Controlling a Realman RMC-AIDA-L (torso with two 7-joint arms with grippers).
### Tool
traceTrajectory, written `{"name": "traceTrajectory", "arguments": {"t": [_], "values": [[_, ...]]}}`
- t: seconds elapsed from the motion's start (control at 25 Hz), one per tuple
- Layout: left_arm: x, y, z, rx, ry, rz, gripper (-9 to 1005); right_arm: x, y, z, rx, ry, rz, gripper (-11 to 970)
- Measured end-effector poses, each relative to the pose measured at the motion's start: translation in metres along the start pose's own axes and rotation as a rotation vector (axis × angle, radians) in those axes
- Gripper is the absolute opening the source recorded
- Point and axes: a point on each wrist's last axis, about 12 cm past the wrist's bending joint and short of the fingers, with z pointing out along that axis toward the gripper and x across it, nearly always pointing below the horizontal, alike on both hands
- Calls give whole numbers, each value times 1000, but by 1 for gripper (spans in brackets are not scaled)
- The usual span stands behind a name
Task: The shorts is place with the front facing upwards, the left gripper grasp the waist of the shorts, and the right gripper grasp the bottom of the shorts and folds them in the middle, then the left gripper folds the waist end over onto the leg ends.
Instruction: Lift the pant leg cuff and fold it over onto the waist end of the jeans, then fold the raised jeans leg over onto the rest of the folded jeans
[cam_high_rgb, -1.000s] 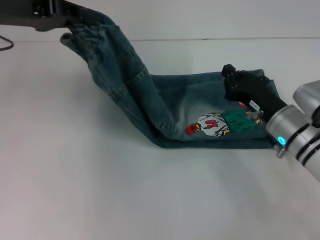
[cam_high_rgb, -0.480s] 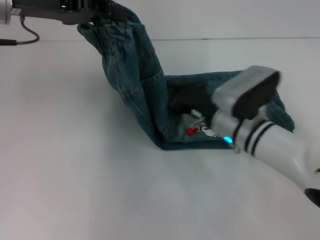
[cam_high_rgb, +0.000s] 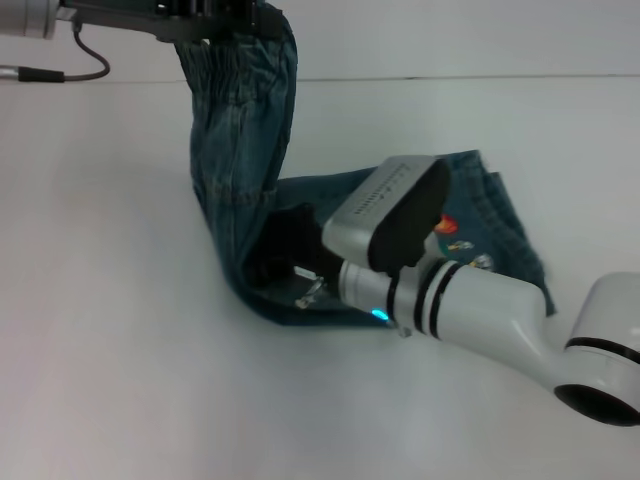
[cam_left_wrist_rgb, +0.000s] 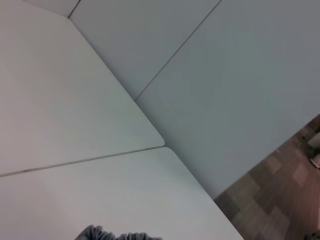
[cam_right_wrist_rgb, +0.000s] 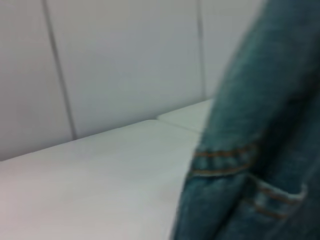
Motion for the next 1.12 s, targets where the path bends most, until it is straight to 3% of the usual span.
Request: {"name": "traceTrajectory", "arguments": {"t": [0.24,0.48,0.72,0.76,0.84,1.12], "values": [[0,-1,2,5,2,1,58,-5,12,6,-49,11,-33,24],[4,0,1,4,14,-4,57,3,3,0,-16,31,-21,23],[9,1,2,8,30,2,56,23,-29,-28,117,-18,49,26],[11,1,3,12,35,4,56,29,-45,-43,193,-59,87,26],[13,1,5,20,42,8,56,30,-52,-49,231,-83,107,27],[23,-3,28,48,84,56,55,30,-111,-114,474,-395,355,28]]}}
